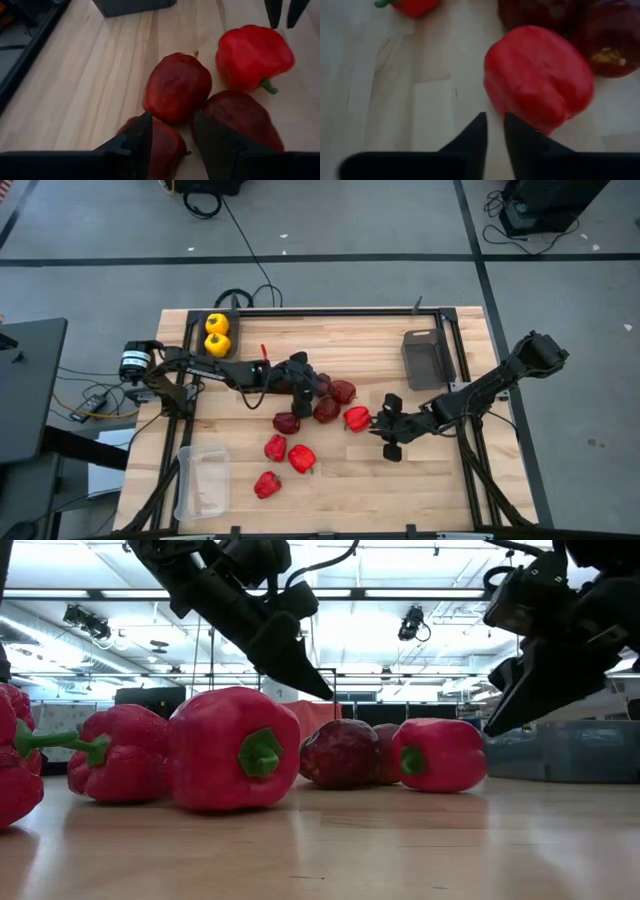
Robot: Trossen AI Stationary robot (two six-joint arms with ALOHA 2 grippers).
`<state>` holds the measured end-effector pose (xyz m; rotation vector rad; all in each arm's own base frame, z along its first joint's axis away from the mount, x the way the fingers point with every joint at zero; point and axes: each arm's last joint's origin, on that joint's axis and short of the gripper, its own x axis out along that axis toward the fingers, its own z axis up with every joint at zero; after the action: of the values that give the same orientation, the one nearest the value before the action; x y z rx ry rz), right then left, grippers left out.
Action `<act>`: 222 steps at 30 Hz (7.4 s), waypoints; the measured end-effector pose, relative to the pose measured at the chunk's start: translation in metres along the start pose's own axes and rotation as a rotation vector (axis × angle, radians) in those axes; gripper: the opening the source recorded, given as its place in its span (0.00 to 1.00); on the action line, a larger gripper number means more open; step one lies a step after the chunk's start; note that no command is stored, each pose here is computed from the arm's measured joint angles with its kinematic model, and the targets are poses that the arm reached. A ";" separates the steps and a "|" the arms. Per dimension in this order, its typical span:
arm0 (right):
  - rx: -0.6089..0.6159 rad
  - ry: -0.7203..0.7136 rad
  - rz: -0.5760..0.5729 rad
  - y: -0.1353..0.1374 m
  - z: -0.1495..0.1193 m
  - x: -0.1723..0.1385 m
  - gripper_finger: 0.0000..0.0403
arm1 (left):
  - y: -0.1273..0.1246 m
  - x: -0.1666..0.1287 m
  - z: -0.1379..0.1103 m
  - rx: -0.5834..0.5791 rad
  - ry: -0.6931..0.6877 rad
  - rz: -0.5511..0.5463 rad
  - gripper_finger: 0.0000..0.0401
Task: Sort produce into baskets
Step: Put the red bell pepper into the right black transparent bin
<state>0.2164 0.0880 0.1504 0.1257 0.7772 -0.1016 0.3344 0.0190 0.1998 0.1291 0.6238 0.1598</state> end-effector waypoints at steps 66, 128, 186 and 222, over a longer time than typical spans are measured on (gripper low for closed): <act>0.110 -0.070 -0.346 -0.043 0.013 -0.006 0.04 | -0.150 0.102 0.018 1.283 0.070 0.031 0.38; 0.134 -0.054 -0.329 -0.042 0.011 -0.006 0.03 | -0.124 0.133 0.005 1.621 0.140 0.106 0.05; -0.421 0.870 -0.035 -0.017 0.030 -0.049 0.34 | 0.013 0.061 -0.008 0.174 0.171 -0.120 0.00; -0.905 1.170 0.261 -0.028 -0.015 -0.006 0.33 | -0.044 0.051 -0.003 0.204 0.149 0.111 0.00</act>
<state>0.1984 0.0631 0.1422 -0.6359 1.8834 0.6314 0.3787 -0.0145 0.1606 0.3514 0.7819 0.2146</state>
